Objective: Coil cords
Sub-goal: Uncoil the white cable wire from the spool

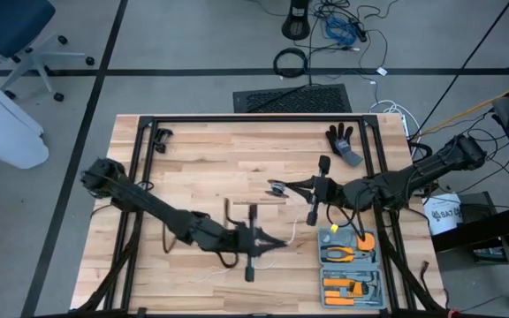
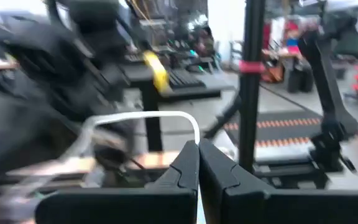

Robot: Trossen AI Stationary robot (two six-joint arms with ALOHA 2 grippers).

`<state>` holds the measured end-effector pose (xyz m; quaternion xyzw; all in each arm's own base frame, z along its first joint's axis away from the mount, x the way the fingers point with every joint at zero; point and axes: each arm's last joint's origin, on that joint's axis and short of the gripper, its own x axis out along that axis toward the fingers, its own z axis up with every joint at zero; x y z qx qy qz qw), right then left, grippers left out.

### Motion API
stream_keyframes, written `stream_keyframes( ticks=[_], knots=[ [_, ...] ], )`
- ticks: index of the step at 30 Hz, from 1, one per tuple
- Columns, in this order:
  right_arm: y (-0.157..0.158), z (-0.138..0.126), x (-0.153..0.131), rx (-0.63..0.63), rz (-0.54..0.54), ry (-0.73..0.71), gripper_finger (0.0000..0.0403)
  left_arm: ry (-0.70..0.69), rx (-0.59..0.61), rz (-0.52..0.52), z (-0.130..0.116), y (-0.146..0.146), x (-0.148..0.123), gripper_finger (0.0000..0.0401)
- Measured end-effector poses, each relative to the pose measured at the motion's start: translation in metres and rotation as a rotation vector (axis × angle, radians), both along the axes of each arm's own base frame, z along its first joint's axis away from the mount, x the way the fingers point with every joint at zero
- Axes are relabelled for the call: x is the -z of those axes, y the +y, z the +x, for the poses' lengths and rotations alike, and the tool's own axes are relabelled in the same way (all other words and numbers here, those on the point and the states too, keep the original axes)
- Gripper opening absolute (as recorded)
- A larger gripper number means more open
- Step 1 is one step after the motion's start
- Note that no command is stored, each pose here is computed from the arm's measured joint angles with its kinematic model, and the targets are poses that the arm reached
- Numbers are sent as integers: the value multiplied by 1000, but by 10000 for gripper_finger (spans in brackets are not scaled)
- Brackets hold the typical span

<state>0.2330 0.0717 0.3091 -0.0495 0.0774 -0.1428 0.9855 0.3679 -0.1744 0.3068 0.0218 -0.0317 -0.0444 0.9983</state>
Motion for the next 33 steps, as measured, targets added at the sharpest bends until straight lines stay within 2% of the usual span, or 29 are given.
stream_keyframes(
  ticks=[5,11,16,20,27,33],
  knots=[
    [-1,0,-7,-6,-26,-56,0,148,5,33,12,-2,33,1],
    [-3,-6,-20,-20,-59,-124,0,378,-129,82,10,16,51,1],
    [-8,-18,-32,-18,-65,-172,0,506,-231,124,-3,25,51,1],
    [-9,-26,-34,-42,-26,-161,0,592,-304,111,-19,33,46,1],
    [-7,-38,-39,-74,-17,-170,0,778,-353,74,-56,33,39,1],
    [-9,-46,-42,-81,-3,-170,0,834,-330,35,-71,19,41,4]
  ],
)
